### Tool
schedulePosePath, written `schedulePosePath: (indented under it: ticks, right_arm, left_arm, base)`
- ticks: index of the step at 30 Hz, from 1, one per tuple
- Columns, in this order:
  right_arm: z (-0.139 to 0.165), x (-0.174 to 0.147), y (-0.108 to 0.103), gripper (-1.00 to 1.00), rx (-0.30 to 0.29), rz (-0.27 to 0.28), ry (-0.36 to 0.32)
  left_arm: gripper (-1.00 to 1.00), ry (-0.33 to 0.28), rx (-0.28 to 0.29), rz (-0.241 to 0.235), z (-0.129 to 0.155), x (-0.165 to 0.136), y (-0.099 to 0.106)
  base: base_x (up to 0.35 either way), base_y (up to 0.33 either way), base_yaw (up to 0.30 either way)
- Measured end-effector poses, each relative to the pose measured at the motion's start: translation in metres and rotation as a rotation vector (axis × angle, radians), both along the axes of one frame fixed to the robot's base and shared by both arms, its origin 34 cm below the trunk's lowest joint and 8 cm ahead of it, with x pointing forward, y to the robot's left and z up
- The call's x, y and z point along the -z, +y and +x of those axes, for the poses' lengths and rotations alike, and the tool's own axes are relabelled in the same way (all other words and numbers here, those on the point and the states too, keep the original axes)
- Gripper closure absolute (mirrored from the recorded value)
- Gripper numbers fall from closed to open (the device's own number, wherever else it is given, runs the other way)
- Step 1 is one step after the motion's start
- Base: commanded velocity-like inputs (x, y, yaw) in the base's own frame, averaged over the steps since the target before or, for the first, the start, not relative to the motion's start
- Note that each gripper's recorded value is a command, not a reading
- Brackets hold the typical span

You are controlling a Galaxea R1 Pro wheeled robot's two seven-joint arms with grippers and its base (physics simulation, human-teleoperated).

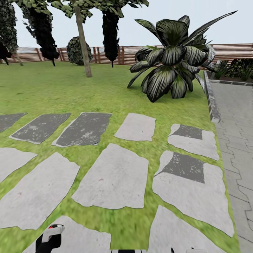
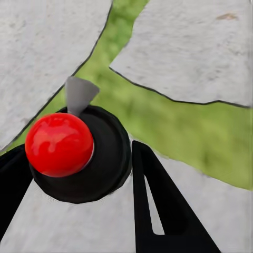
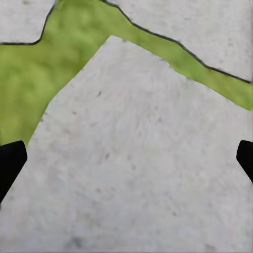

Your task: In the garden, pick up the pesticide atomizer on the floor and spray pesticide onto both trees until each tree trunk is fully covered.

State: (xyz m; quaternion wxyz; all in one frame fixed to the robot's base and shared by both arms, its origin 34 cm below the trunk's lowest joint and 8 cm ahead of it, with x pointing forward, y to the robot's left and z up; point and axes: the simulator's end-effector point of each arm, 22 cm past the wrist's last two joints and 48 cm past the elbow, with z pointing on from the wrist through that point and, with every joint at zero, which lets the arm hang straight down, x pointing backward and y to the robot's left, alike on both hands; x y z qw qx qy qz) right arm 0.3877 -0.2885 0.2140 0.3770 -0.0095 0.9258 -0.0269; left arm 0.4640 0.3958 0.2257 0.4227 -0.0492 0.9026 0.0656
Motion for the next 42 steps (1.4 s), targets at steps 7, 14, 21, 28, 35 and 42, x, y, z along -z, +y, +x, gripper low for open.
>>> schedulePosePath:
  ticks: [7,14,21,28,35,42]
  right_arm:
    - [0.009,-0.011,0.0,-1.0,-0.001,0.0,-0.032]
    - [0.018,-0.022,0.001,-1.0,-0.002,0.001,-0.064]
    - [0.028,-0.034,0.001,-1.0,-0.002,0.001,-0.099]
    - [0.034,-0.05,0.001,-1.0,-0.002,0.001,-0.112]
    - [0.04,-0.068,0.002,-1.0,-0.002,0.002,-0.118]
    - [0.046,-0.085,0.002,-1.0,-0.002,0.002,-0.124]
  left_arm:
    - [1.0,-0.033,-0.001,-0.002,0.01,-0.013,-0.002]
    - [1.0,-0.063,-0.002,-0.004,0.018,-0.026,-0.002]
    - [1.0,-0.094,-0.003,-0.005,0.026,-0.04,-0.002]
    - [1.0,-0.106,-0.003,-0.005,0.032,-0.056,-0.002]
    - [1.0,-0.111,-0.003,-0.006,0.037,-0.074,-0.003]
    - [1.0,-0.117,-0.003,-0.007,0.043,-0.092,-0.003]
  base:
    - [0.0,0.0,0.24]
    - [0.0,0.0,0.258]
    - [0.0,0.0,0.258]
    - [0.0,0.0,0.256]
    - [0.0,0.0,0.253]
    - [0.0,0.0,0.248]
